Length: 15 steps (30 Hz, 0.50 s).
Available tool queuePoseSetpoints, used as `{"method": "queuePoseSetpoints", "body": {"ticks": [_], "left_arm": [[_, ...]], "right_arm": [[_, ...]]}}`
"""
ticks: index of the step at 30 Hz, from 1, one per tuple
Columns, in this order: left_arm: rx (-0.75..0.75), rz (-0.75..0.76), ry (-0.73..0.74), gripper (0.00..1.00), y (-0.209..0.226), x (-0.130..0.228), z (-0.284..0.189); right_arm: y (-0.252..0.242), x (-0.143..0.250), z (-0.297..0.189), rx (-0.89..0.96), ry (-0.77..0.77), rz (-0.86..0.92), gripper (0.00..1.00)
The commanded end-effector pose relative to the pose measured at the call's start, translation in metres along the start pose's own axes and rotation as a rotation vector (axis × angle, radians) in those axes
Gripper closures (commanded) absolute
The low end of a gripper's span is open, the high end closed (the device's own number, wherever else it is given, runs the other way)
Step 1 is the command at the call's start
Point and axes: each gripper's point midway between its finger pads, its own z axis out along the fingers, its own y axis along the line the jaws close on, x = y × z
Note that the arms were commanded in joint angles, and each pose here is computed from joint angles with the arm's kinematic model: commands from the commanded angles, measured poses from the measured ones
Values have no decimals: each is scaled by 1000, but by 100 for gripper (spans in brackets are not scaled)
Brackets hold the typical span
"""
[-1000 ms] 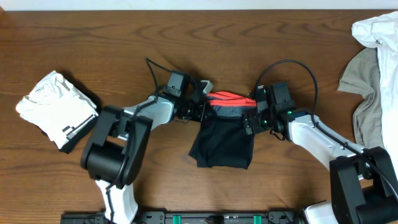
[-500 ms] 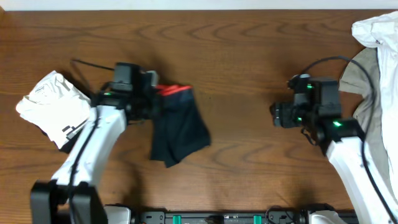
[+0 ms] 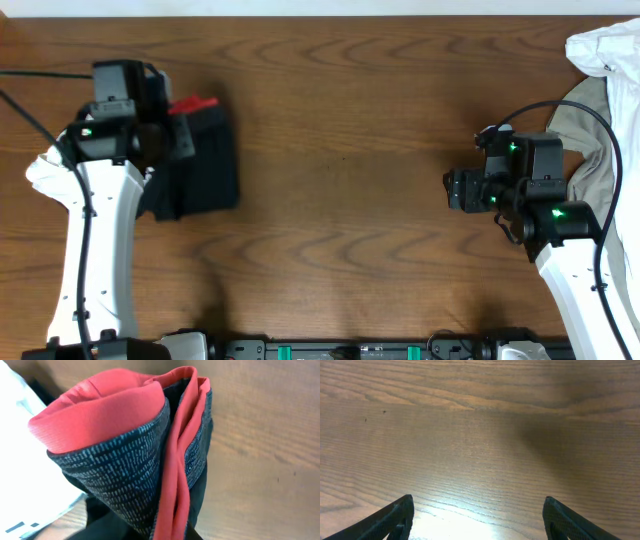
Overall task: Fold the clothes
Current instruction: 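Release with the right gripper and carry the bundle left with the left gripper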
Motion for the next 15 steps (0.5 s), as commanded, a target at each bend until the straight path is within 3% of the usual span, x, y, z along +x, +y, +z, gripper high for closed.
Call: {"method": "queuePoseSetpoints", "body": {"ticks": [1,15], "left_arm": [[-37,6,-88,94,12,-23,-24],[-82,-61,-178,94,41,-49,-50]], "right_arm": [[-2,-5,-4,6,-17,-1,19],[-3,0,-2,8,5,3,19]]}}
